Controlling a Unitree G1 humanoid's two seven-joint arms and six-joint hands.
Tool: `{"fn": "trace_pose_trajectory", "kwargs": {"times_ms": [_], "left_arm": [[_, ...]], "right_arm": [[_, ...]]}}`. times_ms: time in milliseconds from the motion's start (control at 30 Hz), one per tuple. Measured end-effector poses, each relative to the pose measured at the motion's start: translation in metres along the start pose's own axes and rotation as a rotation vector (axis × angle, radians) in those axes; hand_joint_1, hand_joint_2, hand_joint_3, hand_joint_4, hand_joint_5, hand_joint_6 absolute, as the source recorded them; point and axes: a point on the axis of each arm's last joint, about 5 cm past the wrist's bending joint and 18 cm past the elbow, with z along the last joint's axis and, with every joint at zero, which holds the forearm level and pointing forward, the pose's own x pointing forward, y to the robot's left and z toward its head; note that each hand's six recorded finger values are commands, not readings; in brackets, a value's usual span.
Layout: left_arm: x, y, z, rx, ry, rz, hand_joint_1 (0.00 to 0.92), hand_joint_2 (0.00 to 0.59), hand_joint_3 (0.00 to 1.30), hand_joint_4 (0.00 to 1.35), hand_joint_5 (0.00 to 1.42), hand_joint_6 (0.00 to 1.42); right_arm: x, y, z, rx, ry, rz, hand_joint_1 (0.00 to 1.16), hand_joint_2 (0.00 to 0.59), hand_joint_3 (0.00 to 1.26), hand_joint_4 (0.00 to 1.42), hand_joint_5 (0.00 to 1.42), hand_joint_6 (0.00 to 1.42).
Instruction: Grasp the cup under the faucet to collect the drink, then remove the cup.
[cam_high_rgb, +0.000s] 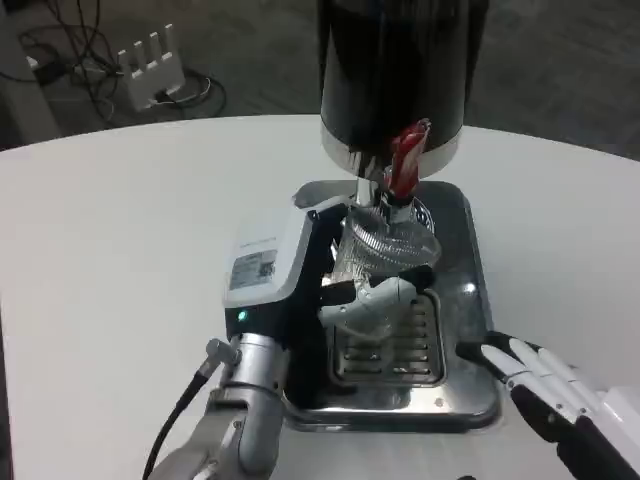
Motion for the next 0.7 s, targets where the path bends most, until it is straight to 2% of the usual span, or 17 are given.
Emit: {"fn": "trace_pose_trajectory", "kwargs": {"times_ms": [67,167,233,267,367,433,700], "left_arm": [[0.0,0.0,-0.0003,-0.012,0.009,-0.003,0.153,0.218,0.59,0.47,0.51,0.49],[-0.001,0.003,-0.0028,-0.02,0.011,-0.027,0.142,0.21,0.26,0.21,0.34,0.33],[-0.004,0.003,-0.0059,-0.048,0.02,-0.065,0.114,0.161,0.06,0.08,0.25,0.24],[-0.007,0.004,-0.0078,-0.059,0.021,-0.087,0.069,0.102,0.01,0.02,0.2,0.2],[-0.01,0.006,-0.0106,-0.1,0.019,-0.119,0.004,0.027,0.0,0.0,0.16,0.17],[-0.014,0.009,-0.016,-0.119,0.032,-0.136,0.0,0.004,0.0,0.0,0.14,0.15],[-0.021,0.016,-0.019,-0.181,0.035,-0.134,0.0,0.0,0.0,0.0,0.09,0.09]], "right_arm": [[0.0,0.0,0.0,0.001,0.0,-0.005,0.47,0.418,0.09,0.01,0.0,0.0],[0.0,0.0,0.0,0.002,0.0,-0.007,0.47,0.419,0.09,0.01,0.0,0.0],[0.0,0.0002,0.0001,0.005,-0.001,-0.011,0.47,0.419,0.09,0.01,0.0,0.0],[0.0,0.0005,0.0002,0.007,0.001,-0.012,0.47,0.419,0.09,0.01,0.0,0.0],[-0.001,0.0011,0.0004,0.012,0.001,-0.017,0.47,0.419,0.09,0.01,0.0,0.0],[-0.001,0.0015,0.0006,0.015,0.002,-0.021,0.47,0.419,0.09,0.01,0.0,0.0],[0.0,0.003,0.0018,0.029,-0.007,-0.023,0.47,0.419,0.09,0.01,0.0,0.0]]}}
